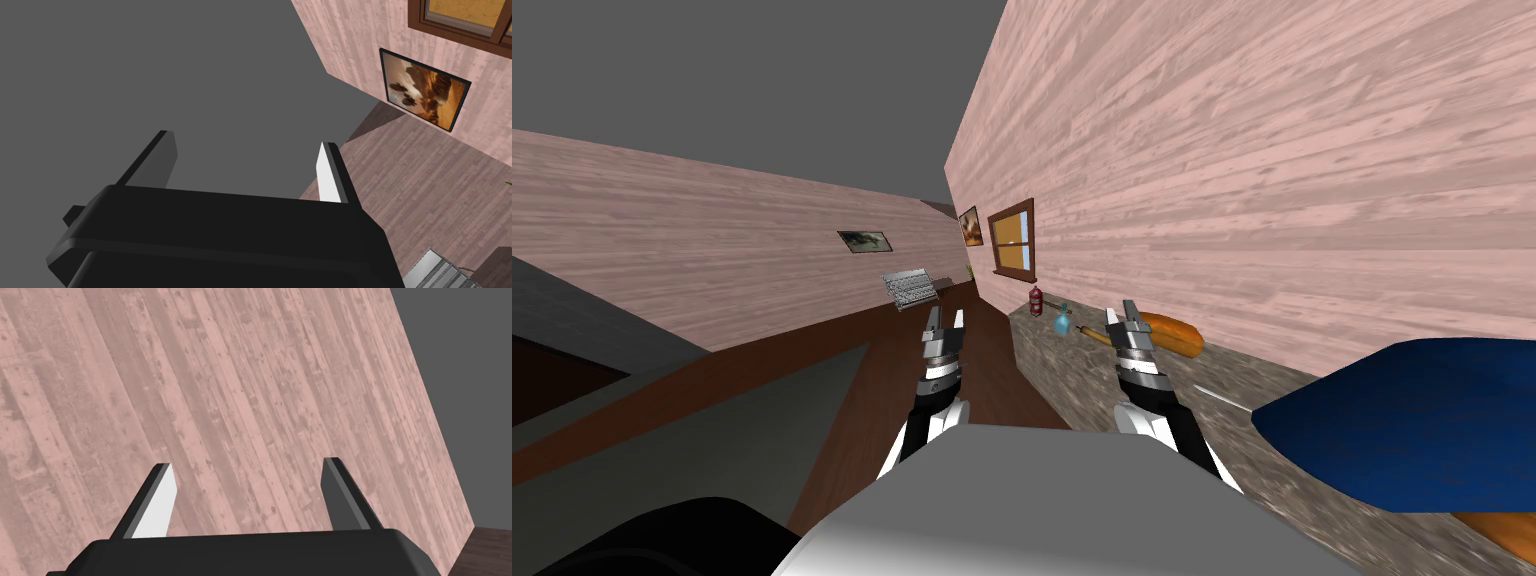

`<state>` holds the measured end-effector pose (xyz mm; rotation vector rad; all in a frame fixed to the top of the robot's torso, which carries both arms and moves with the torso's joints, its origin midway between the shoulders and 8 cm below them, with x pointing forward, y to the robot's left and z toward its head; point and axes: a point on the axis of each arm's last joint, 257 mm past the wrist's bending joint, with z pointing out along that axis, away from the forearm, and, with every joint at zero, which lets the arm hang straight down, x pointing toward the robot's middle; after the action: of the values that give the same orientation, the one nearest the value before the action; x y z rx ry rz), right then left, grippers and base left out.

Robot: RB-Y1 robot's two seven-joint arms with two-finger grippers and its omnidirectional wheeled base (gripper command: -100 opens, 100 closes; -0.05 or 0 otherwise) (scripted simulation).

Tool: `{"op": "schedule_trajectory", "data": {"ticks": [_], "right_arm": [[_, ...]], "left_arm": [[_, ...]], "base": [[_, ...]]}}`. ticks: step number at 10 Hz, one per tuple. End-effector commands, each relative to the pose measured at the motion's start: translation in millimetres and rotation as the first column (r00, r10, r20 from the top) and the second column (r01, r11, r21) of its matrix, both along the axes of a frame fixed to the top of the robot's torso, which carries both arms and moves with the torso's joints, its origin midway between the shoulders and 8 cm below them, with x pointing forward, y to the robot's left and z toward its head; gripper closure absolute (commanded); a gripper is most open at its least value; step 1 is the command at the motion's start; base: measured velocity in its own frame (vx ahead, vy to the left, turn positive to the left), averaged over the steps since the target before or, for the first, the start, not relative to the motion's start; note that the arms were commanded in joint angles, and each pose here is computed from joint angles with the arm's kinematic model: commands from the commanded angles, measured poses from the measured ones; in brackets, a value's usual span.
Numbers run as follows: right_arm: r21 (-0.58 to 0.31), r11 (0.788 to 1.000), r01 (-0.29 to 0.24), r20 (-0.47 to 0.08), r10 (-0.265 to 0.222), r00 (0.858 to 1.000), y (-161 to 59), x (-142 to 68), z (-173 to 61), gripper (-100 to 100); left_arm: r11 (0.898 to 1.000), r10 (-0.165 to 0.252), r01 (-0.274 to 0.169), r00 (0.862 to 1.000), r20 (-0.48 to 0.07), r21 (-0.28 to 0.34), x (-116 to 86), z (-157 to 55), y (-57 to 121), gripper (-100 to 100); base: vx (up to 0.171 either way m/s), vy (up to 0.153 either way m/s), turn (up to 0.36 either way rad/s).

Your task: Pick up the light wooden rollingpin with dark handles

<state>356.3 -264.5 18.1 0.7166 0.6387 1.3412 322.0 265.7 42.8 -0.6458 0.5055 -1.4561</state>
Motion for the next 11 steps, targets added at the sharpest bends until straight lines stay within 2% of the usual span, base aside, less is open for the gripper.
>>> {"op": "schedule_trajectory", "data": {"ticks": [1,5,8,9,11], "right_arm": [[-0.036,0.999,-0.008,-0.019,0.007,1.0,2,3,-6,-100],[-0.18,0.983,-0.023,-0.109,0.003,0.994,1,18,-38,-100],[-0.317,0.948,-0.027,-0.196,-0.037,0.98,-11,32,-73,-100],[-0.322,0.946,-0.03,-0.197,-0.036,0.98,-11,32,-73,-100],[-0.421,0.907,-0.034,-0.252,-0.081,0.964,-26,41,-99,-100]], "left_arm": [[1.0,0.0,0.0,1.0,0.0,0.0,0,0,0.0,0],[1.0,0.0,0.0,1.0,0.0,0.0,0,0,0.0,0],[1.0,0.0,0.0,1.0,0.0,0.0,0,0,0.0,0],[1.0,0.0,0.0,1.0,0.0,0.0,0,0,0.0,0],[1.0,0.0,0.0,1.0,0.0,0.0,0,0,0.0,0]], "base": [[0.003,0.015,0.006],[0.015,0.055,0.006],[0.026,0.09,0.004],[0.022,0.067,-0.003],[0.021,0.067,0.006]]}}
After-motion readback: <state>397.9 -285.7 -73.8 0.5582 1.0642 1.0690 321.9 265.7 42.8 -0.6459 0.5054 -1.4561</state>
